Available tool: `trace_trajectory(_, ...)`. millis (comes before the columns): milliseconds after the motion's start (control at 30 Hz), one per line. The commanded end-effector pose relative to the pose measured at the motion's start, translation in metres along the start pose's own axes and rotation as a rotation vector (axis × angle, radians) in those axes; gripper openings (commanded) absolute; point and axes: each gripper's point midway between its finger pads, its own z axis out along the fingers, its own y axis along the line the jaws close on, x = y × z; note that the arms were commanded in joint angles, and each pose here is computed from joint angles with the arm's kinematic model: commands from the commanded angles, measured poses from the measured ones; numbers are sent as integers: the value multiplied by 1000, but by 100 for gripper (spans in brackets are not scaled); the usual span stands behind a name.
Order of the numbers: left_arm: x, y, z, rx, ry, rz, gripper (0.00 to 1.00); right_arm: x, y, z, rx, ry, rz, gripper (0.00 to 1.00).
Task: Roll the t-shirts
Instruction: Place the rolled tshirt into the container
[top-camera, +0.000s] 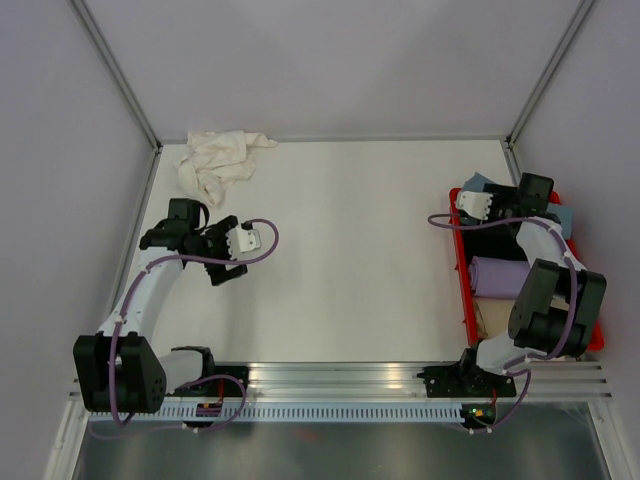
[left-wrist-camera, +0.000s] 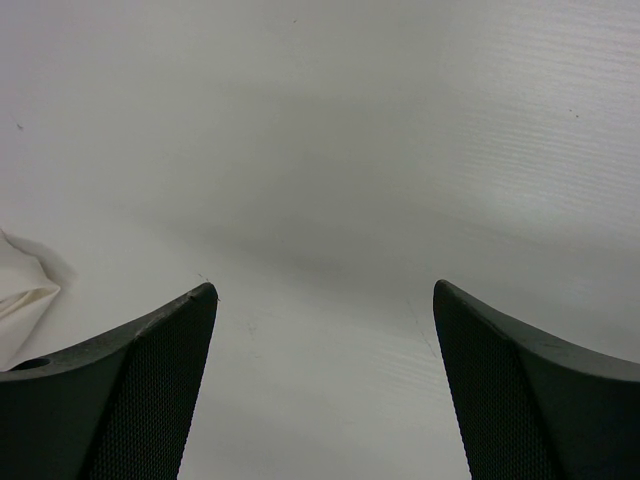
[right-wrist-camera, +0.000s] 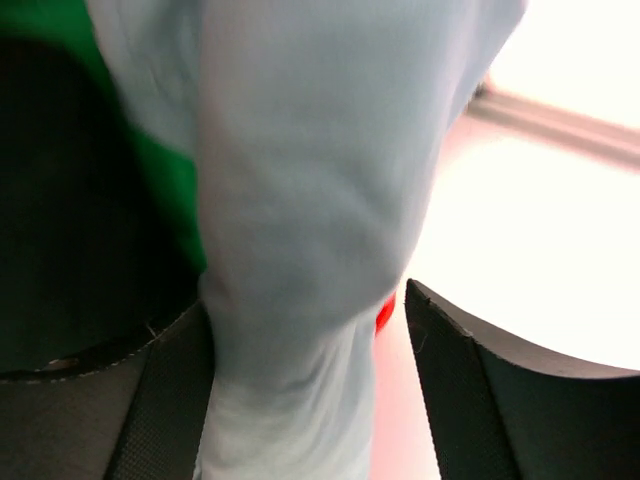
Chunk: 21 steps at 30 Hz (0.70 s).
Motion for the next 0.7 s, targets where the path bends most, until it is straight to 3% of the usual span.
trace_trajectory(0,-16,17,-8,-43,-46,67,93,-52,-11,-8,-41,-122,5,76)
trace_trajectory(100,-17,17,-10,-49,-46,62,93,-67,-19,-15,-35,-160,15,77)
trace_trajectory(167,-17,16,-10,-51,-46,60,93,-67,-20,-22,-36,-154,0,93)
trace_trajectory(333,-18,17,-11,-53,-51,60,93,-88,-42,-39,43,-232,32,98)
trace_trajectory(400,-18,18,-12,-58,-48,56,93,-104,-69,-53,137,-318,119,98)
trace_trajectory(500,-17,22,-14,-73,-29,36,94,-117,-127,-88,324,-417,375,98)
trace_trajectory(533,-17,29,-16,-108,-26,-1,94,-121,-144,-100,372,-465,536,98)
trace_trajectory(567,-13,38,-20,-154,6,-30,100,-122,-158,-111,412,-489,601,98)
trace_trajectory(667,-20,69,-45,-338,18,-153,100,-127,-175,-121,466,-564,728,98)
